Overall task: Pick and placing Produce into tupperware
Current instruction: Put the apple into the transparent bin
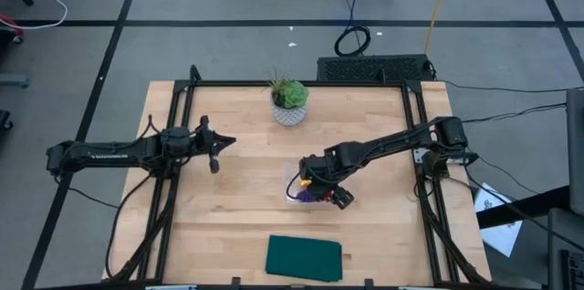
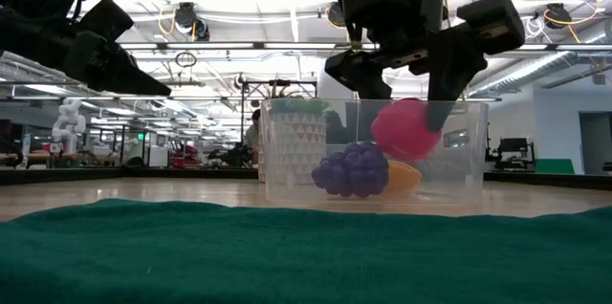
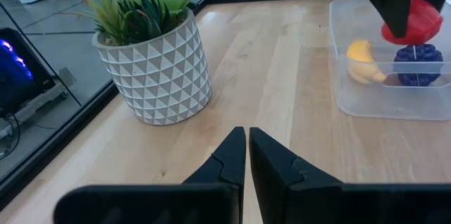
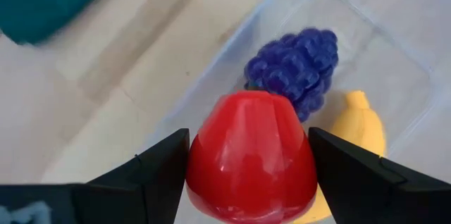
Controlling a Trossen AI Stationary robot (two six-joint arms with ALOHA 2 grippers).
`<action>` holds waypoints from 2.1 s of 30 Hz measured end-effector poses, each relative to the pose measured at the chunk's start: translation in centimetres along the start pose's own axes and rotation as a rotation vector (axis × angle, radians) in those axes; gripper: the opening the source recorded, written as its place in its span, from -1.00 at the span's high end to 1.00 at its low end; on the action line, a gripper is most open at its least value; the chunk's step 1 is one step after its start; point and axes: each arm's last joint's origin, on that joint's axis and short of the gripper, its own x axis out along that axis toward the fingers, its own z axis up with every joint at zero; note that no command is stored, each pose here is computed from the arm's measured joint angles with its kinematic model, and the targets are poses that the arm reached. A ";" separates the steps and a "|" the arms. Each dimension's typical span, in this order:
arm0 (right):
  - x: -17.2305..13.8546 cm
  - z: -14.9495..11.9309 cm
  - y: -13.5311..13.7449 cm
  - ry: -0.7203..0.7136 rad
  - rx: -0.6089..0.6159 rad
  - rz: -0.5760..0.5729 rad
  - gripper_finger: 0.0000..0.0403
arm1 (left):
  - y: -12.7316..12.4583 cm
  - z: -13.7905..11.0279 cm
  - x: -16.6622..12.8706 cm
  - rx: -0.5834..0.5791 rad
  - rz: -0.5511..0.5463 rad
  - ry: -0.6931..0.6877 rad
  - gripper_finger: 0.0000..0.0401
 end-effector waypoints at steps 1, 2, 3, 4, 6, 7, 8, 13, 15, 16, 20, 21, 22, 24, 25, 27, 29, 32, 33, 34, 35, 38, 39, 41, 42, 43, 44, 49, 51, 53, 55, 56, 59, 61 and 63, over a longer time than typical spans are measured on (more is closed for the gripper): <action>0.1 -0.1 0.1 0.009 -0.020 -0.011 -0.32 | 0.0 0.0 0.0 0.000 0.000 0.000 0.87; 0.3 -0.2 0.2 0.021 -0.035 -0.018 -0.32 | 0.0 0.0 0.0 0.000 0.000 0.000 0.87; 0.5 -0.3 0.2 0.032 -0.038 -0.023 -0.32 | 0.0 0.0 0.0 0.000 0.000 0.000 0.87; 0.6 -0.4 0.2 0.035 -0.038 -0.024 -0.32 | 0.0 0.0 0.0 0.000 0.000 -0.001 0.87; 0.7 -0.5 0.3 0.034 -0.039 -0.025 -0.32 | 0.0 0.0 0.0 0.000 0.000 0.000 0.87; 0.7 -0.5 0.3 0.037 -0.038 -0.023 -0.32 | 0.0 0.0 0.0 0.000 0.000 0.000 0.87; 0.8 -0.6 0.3 0.040 -0.037 -0.022 -0.32 | 0.0 0.0 0.0 0.000 0.000 -0.001 0.87; 1.0 -0.8 0.4 0.043 -0.043 -0.016 -0.32 | 0.0 0.0 0.0 0.000 0.000 -0.001 0.87; 1.2 -1.0 0.5 0.050 -0.048 -0.013 -0.32 | 0.0 0.0 0.0 0.000 0.000 -0.002 0.87; 1.3 -1.1 0.5 0.050 -0.053 -0.013 -0.32 | 0.0 0.0 0.0 -0.001 0.001 -0.004 0.87; 1.9 -1.5 0.6 0.048 -0.067 -0.014 -0.32 | 0.0 0.0 0.0 -0.001 0.001 -0.005 0.87; 2.0 -1.6 0.7 0.052 -0.069 -0.012 -0.32 | 0.0 0.0 0.0 -0.001 0.001 -0.005 0.87; 2.1 -1.7 0.7 0.053 -0.071 -0.012 -0.32 | 0.0 0.0 0.0 -0.001 0.001 -0.005 0.87; 2.3 -1.8 0.7 0.046 -0.072 -0.016 -0.32 | 0.0 0.0 0.0 -0.001 0.001 -0.005 0.87; 2.4 -1.8 0.7 0.045 -0.073 -0.016 -0.32 | 0.0 0.1 0.0 -0.001 0.001 -0.005 0.87; 2.5 -1.9 0.9 0.049 -0.084 -0.013 -0.32 | 0.0 0.0 0.0 0.000 0.001 -0.005 0.87; 2.5 -1.9 0.9 0.048 -0.095 -0.013 -0.32 | 0.0 0.0 0.0 -0.001 0.001 -0.005 0.87; 2.5 -1.8 0.9 0.047 -0.099 -0.014 -0.32 | 0.0 0.0 0.0 -0.001 0.001 -0.006 0.87; 2.5 -1.8 0.9 0.047 -0.105 -0.014 -0.32 | 0.0 0.1 0.0 -0.001 0.001 -0.006 0.87; 2.5 -1.8 0.9 0.047 -0.113 -0.014 -0.32 | 0.0 0.1 0.0 -0.001 0.001 -0.006 0.87; 2.5 -1.8 0.9 0.046 -0.119 -0.014 -0.32 | 0.0 0.1 0.0 0.000 0.001 -0.006 0.87; 2.5 -1.8 0.9 0.046 -0.121 -0.014 -0.32 | 0.0 0.1 0.0 -0.001 0.001 -0.006 0.87; 2.5 -1.8 0.9 0.046 -0.121 -0.014 -0.32 | 0.0 0.1 0.0 -0.001 0.001 -0.006 0.87; 2.5 -1.8 0.9 0.047 -0.122 -0.014 -0.32 | 0.0 0.0 0.0 -0.001 0.001 -0.005 0.87; 2.5 -1.8 0.9 0.047 -0.122 -0.013 -0.32 | 0.0 0.1 0.0 -0.001 0.001 -0.006 0.87; 2.5 -1.9 0.9 0.048 -0.124 -0.013 -0.32 | 0.0 0.1 0.0 -0.001 0.001 -0.006 0.87; 2.5 -1.9 0.9 0.049 -0.130 -0.012 -0.32 | 0.0 0.1 0.0 0.000 0.000 -0.006 0.87; 2.5 -1.8 1.0 0.055 -0.186 -0.011 -0.32 | 0.0 0.0 0.0 -0.001 0.001 -0.005 0.87; 2.5 -1.8 1.1 0.069 -0.212 -0.029 -0.32 | 0.0 0.1 0.0 -0.001 0.001 -0.006 0.87; 2.6 -1.7 1.2 0.081 -0.234 -0.041 -0.32 | 0.0 0.1 0.0 -0.001 0.001 -0.005 0.87; 2.6 -1.7 1.2 0.081 -0.236 -0.042 -0.32 | 0.0 0.0 0.0 0.000 0.000 -0.005 0.87; 2.6 -1.7 1.2 0.080 -0.236 -0.043 -0.32 | 0.0 0.0 0.0 0.000 0.001 -0.005 0.87; 2.6 -1.7 1.2 0.078 -0.228 -0.046 -0.32 | 0.0 0.0 0.0 -0.001 0.001 -0.005 0.87; 2.6 -1.7 1.1 0.074 -0.222 -0.050 -0.32 | 0.0 0.0 0.0 0.000 0.001 -0.005 0.87; 2.6 -1.7 1.1 0.074 -0.219 -0.050 -0.32 | 0.0 0.0 0.0 -0.001 0.001 -0.005 0.87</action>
